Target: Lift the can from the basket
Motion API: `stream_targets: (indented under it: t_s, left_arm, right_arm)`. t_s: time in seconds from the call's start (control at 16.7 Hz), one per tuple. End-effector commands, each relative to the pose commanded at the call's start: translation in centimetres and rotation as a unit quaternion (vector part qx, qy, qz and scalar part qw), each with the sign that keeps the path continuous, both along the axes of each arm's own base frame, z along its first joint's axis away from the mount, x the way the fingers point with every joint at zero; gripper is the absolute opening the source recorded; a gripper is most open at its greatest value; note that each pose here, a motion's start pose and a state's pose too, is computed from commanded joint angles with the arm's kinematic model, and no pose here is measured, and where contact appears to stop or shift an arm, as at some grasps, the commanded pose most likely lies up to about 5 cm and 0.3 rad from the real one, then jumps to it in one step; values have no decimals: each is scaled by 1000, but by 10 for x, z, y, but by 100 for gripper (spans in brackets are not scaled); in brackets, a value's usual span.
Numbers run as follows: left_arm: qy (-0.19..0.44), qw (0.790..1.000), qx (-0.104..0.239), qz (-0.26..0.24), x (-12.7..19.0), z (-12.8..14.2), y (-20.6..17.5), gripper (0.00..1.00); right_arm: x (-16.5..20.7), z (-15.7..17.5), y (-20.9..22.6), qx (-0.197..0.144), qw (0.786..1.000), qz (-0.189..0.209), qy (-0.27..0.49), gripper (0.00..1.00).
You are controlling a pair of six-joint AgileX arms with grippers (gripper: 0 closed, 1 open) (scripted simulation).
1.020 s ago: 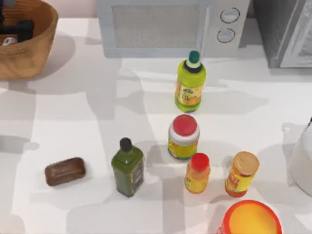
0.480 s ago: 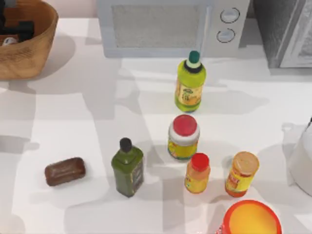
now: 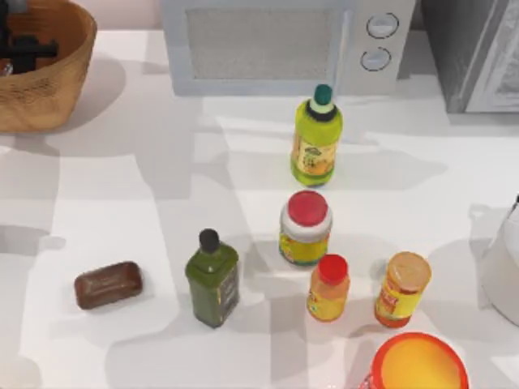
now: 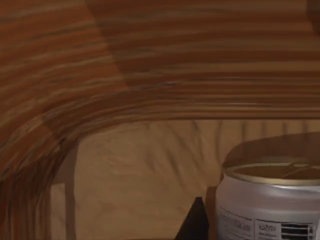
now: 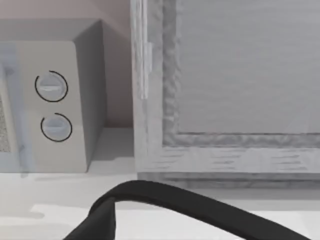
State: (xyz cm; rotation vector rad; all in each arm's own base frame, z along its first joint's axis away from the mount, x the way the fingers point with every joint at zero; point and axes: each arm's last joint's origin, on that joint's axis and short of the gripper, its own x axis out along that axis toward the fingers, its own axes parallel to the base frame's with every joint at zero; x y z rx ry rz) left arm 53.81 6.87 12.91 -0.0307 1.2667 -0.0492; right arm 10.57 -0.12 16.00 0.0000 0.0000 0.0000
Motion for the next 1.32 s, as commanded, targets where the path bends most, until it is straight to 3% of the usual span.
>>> stream_targets:
  t_s: [0.18, 0.24, 0.66, 0.72, 1.02, 1.32]
  left_arm:
    - [0, 1000, 0, 0, 0, 0, 0, 2]
    - [0, 1000, 0, 0, 0, 0, 0, 0]
    - [0, 1000, 0, 0, 0, 0, 0, 0]
    - [-19, 1000, 5, 0, 0, 18, 2, 0]
    - [-35, 999, 25, 6, -10, 41, -3, 0]
    - [-89, 994, 69, 15, -57, 105, -22, 0]
  right_arm:
    - [0, 0, 0, 0, 1000, 0, 0, 100]
    - [0, 0, 0, 0, 1000, 0, 0, 100]
    - [0, 0, 0, 0, 1000, 0, 0, 100]
    - [0, 0, 0, 0, 1000, 0, 0, 100]
    - [0, 0, 0, 0, 1000, 0, 0, 100]
    - [0, 0, 0, 0, 1000, 0, 0, 100]
